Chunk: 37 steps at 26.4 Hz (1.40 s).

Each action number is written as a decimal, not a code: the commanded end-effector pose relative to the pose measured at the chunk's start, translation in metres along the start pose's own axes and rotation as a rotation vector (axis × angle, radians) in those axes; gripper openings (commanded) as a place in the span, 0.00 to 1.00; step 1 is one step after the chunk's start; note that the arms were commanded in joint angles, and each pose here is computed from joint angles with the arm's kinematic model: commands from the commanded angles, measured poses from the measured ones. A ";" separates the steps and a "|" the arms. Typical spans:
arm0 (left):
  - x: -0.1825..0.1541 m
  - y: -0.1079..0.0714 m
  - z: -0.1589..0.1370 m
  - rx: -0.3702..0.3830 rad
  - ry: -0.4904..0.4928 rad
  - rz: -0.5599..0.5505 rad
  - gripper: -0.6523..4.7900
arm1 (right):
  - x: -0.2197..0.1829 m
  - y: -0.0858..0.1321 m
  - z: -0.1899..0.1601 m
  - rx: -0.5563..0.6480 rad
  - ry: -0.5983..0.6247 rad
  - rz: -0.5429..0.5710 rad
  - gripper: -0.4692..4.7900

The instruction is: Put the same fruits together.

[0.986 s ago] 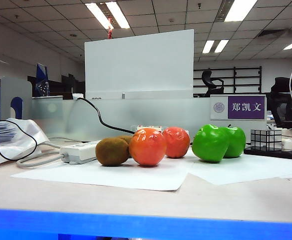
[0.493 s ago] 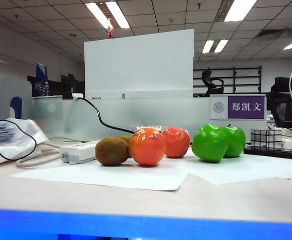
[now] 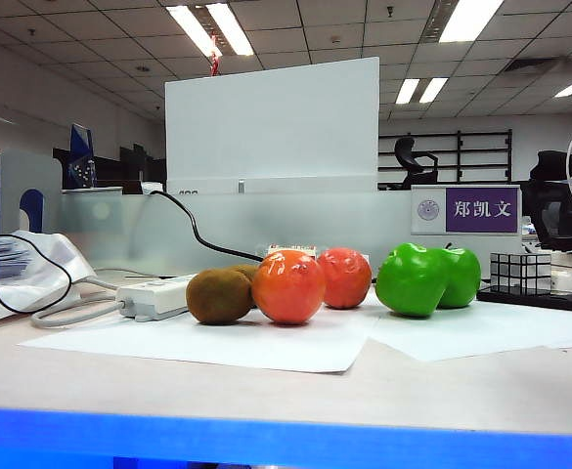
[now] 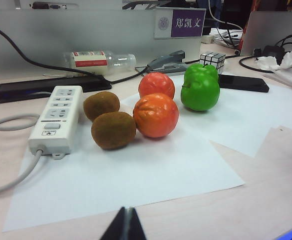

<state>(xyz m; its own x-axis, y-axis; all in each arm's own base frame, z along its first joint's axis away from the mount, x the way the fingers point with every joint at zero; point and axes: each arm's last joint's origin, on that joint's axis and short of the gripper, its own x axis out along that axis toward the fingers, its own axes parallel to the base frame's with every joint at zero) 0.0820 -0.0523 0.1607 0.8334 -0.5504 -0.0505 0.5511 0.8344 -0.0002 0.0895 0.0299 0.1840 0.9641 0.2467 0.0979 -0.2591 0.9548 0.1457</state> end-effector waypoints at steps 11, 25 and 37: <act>0.000 0.000 0.001 0.003 -0.007 0.001 0.11 | 0.000 0.000 0.003 0.000 -0.025 -0.023 0.09; 0.000 0.001 0.001 0.013 -0.008 0.020 0.11 | 0.000 0.000 0.003 0.000 -0.024 -0.023 0.09; -0.017 0.053 0.000 0.001 0.005 0.554 0.11 | 0.000 0.000 0.003 0.000 -0.023 -0.023 0.09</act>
<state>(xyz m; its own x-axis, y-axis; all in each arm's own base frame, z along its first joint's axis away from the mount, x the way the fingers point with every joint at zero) 0.0972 -0.0016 0.1598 0.9977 -0.0335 -0.0596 0.0363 0.9983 0.0452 0.0897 0.0292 0.1844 0.9698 0.2213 0.1021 -0.2349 0.9606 0.1488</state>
